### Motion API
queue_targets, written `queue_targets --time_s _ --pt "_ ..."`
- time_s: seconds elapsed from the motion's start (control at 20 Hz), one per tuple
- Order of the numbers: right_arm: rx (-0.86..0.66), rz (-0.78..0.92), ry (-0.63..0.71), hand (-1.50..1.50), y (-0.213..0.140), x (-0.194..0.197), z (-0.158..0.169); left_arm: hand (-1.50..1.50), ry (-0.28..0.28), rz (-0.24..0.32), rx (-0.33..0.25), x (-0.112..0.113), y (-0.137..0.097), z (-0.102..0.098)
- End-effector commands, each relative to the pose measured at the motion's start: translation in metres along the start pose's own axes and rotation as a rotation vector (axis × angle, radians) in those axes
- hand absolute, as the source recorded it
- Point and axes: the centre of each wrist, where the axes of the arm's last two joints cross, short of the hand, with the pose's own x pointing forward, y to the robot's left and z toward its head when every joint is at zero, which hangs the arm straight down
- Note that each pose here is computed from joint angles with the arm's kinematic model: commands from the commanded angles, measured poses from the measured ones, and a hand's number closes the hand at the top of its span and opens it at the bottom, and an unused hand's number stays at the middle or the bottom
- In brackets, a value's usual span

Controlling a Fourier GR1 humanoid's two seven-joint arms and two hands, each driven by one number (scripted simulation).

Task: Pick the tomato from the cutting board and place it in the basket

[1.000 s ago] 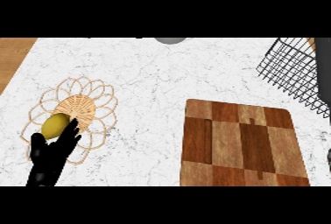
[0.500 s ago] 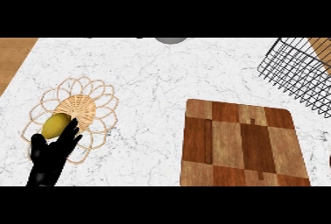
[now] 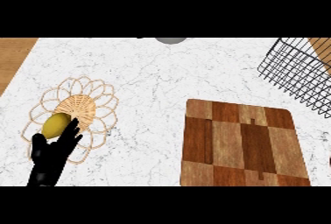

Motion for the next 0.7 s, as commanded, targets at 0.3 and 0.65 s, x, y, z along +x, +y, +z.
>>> queue_targets --time_s 0.3,0.65 --pt "-0.128 0.199 0.080 1.50 -0.013 -0.064 -0.041 0.00 0.105 0.010 -0.014 -0.006 0.004 -0.007" --pt "-0.047 0.298 -0.015 -1.50 -0.017 -0.091 -0.047 0.00 0.109 0.012 -0.010 -0.015 -0.017 -0.002"
